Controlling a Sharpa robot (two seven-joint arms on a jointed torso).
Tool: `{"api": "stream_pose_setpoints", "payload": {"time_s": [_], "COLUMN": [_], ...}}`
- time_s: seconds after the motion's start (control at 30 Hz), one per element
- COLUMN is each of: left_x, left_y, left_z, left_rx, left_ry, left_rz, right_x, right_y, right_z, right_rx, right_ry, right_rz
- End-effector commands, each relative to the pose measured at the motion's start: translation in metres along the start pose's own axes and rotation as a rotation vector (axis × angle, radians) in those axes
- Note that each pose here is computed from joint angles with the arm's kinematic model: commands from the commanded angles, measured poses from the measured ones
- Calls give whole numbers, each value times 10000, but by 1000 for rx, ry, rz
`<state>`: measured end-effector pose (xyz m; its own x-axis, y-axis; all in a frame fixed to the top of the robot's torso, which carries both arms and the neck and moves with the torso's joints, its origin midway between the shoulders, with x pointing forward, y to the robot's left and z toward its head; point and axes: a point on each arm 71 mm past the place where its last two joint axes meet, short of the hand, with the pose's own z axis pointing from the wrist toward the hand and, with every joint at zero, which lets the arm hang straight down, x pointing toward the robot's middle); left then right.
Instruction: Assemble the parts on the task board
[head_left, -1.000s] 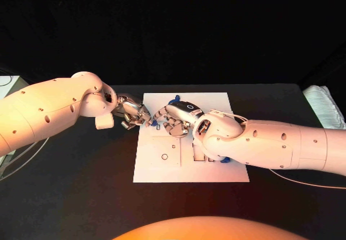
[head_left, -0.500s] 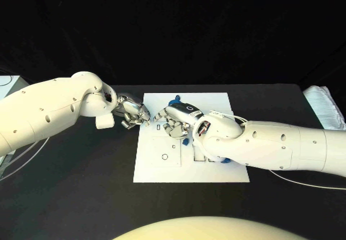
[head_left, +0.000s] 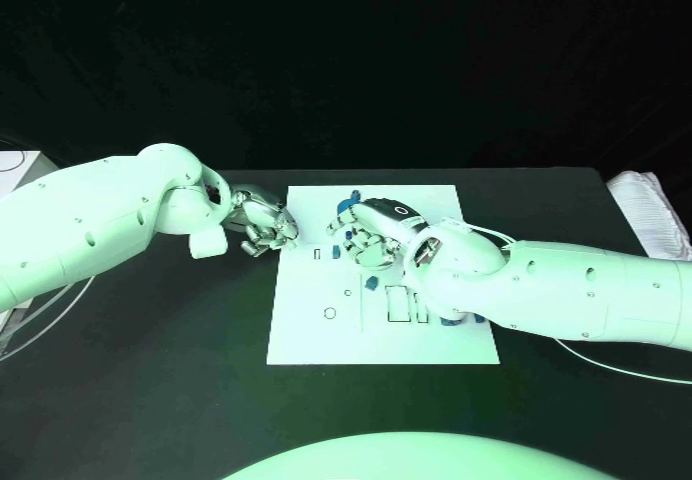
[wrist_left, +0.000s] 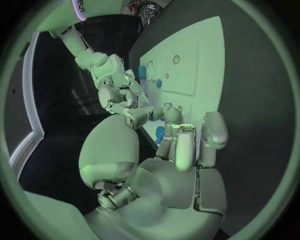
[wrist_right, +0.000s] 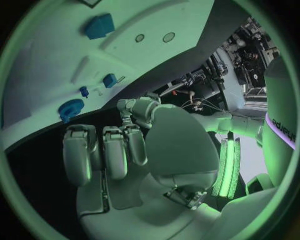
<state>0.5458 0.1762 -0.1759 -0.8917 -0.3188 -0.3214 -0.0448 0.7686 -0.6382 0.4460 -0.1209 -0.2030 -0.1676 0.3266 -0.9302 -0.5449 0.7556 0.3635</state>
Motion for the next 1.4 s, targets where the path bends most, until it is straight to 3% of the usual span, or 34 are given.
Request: {"api": "stream_pose_setpoints", "payload": {"time_s": [0.03, 0.4, 0.57, 0.77, 1.03, 1.4], "left_x": [-59, -61, 14, 111, 215, 305], "left_y": [1, 99, 192, 307, 412, 432], "left_z": [-23, -181, -300, -420, -545, -608], "left_rx": [47, 243, 355, 429, 485, 509], "left_ry": [-108, -278, -336, -392, -443, -452], "left_rz": [-44, -202, -311, -401, -475, -502], "right_x": [-88, -293, -282, -256, -183, -40], "right_y": [-30, -186, -250, -281, -285, -248], "right_z": [-62, -347, -486, -577, -575, -473], "right_rx": [-2, 59, 119, 174, 235, 274], "right_ry": [-40, 55, 142, 169, 152, 153], "right_rz": [52, 73, 30, -31, -73, -89]}}
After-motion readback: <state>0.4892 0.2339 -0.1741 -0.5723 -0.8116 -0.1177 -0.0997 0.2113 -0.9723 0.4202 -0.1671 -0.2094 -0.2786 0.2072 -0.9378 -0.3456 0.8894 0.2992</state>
